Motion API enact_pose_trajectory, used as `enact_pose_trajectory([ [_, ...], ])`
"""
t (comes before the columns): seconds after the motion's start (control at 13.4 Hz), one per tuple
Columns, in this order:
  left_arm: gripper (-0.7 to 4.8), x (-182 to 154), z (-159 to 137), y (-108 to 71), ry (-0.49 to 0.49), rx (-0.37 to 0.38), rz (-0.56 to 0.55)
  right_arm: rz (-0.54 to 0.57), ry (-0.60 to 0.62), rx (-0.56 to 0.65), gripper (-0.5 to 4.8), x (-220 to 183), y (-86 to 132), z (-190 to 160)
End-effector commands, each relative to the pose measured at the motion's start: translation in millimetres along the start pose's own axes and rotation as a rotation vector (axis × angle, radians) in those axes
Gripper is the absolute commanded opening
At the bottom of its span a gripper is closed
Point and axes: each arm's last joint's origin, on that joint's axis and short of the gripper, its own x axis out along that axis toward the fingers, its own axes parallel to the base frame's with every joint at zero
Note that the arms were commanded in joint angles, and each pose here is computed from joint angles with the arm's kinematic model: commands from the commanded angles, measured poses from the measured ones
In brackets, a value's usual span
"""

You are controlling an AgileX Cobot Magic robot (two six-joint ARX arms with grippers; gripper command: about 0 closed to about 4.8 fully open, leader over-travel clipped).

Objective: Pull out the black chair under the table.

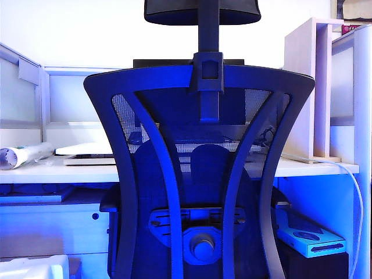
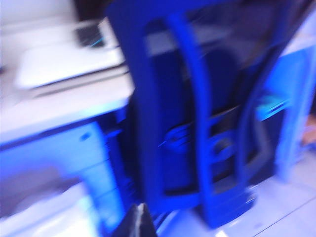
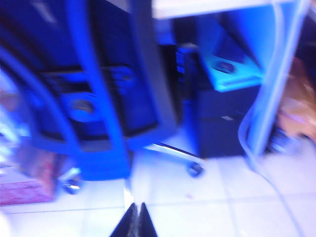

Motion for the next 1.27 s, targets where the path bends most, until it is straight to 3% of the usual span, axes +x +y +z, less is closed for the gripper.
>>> enact_pose_trajectory([
  [0.07, -0.05, -0.6, 7.3, -3.5, -0.084, 0.004, -0.141, 0.185, -0.115, -0.022, -0.05, -1.5, 6.3, 12.7],
  [0.22, -0.05, -1.0, 8.7, -4.6, -0.1, 0.002, -0.182, 0.239, -0.167, 0.014, 0.63, -2.9, 8.2, 19.1],
  [0.37, -0.05, -1.3, 10.3, -5.3, -0.113, -0.029, -0.212, 0.32, -0.248, 0.082, 2.23, -6.4, 11.1, 30.0],
  [0.52, -0.05, -1.4, 10.7, -5.8, -0.118, -0.027, -0.23, 0.381, -0.309, 0.127, 2.63, -11.6, 13.9, 42.0],
  [0.67, -0.05, -1.8, 11.1, -6.9, -0.124, -0.023, -0.268, 0.413, -0.352, 0.151, 3.56, -21.4, 17.3, 61.7],
  [0.89, -0.05, -1.9, 11.1, -7.3, -0.124, -0.022, -0.284, 0.441, -0.407, 0.17, 3.82, -34.1, 21.2, 85.1],
  [0.97, -0.05, -1.9, 11.1, -7.3, -0.124, -0.022, -0.284, 0.467, -0.394, 0.243, 4.65, -37.2, 23.4, 104.7],
  [1.27, -0.05, -1.9, 11.1, -7.3, -0.124, -0.022, -0.284, 0.558, -0.363, 0.229, 4.73, -18.3, 35.9, 144.5],
])
